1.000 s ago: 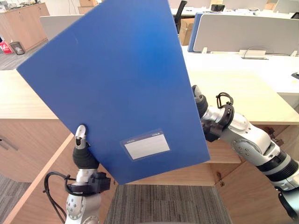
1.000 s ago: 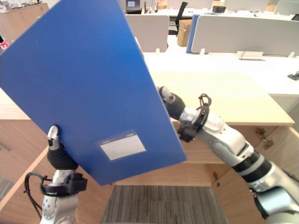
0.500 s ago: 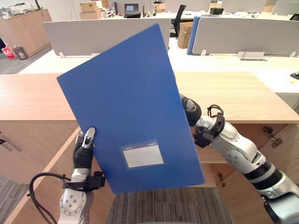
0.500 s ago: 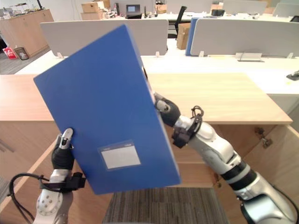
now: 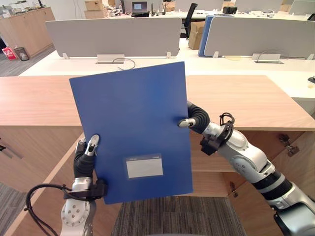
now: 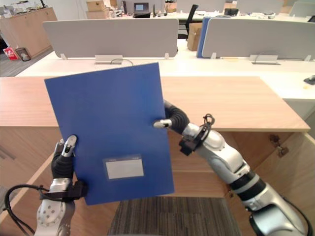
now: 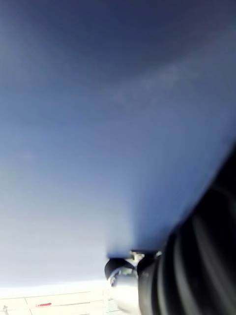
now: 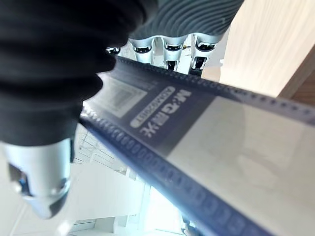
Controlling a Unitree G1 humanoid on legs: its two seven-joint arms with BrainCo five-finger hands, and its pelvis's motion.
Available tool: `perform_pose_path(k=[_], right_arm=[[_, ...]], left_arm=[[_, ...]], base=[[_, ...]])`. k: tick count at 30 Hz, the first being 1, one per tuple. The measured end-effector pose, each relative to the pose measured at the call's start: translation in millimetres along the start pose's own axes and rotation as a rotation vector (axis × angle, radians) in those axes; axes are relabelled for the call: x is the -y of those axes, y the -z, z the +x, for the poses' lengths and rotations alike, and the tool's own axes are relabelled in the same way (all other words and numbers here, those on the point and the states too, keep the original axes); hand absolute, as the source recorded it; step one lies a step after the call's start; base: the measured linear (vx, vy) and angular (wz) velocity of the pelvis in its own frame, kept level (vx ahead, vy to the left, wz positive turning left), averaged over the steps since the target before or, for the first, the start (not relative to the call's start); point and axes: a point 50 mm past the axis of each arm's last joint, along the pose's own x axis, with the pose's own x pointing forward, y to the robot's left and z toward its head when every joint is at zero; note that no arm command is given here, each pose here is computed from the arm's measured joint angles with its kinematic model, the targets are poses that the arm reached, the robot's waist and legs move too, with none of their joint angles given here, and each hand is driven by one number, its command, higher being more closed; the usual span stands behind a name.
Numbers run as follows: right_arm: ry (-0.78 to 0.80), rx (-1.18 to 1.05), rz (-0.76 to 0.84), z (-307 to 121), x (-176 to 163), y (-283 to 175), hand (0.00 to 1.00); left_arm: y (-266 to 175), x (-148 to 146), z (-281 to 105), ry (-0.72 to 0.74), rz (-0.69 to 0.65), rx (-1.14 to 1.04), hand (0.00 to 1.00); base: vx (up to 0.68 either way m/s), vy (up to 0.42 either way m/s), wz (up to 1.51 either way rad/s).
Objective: Walk over to the cabinet, pick up the folder, carry it to the office cabinet, place the folder inside the office cabinet, then close the office cabinet door
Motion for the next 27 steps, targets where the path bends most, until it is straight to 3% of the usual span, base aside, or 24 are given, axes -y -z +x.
perform_pose_path(k=[3, 4, 12, 18, 19, 25, 27], right_arm=[[-0.017, -0.034, -0.042, 0, 4, -5, 0.00], [-0.020, -0.040, -0.053, 0, 5, -6, 1.00], [-0.082, -0.182, -0.168, 1, 7, -6, 1.00], [-0.058, -0.340, -0.171, -5, 16, 22, 1.00], [-0.053, -0.359, -0.164, -6, 17, 26, 1.00], [-0.042, -0.404, -0.172, -1, 20, 39, 1.00], [-0.037, -0.402, -0.222, 2, 21, 39, 1.00]], left_arm=[[0, 0, 0, 0.000, 0.001, -0.001, 1.00], [0, 0, 0, 0.000, 0.001, -0.001, 1.00], [1, -5, 0, -0.025, 0.013, -0.006, 1.00], [4, -2, -1, -0.009, 0.030, -0.031, 1.00], [5, -1, -1, -0.004, 0.029, -0.037, 0.00], [7, 0, -3, -0.005, 0.014, -0.063, 0.00], [10, 1, -6, -0.007, -0.056, -0.086, 0.00]], base=[[0.00, 0.000, 0.00], [0.00, 0.000, 0.00], [0.00, 0.000, 0.00], [0.00, 0.000, 0.01], [0.00, 0.000, 0.00], [0.00, 0.000, 0.00], [0.00, 0.000, 0.00]])
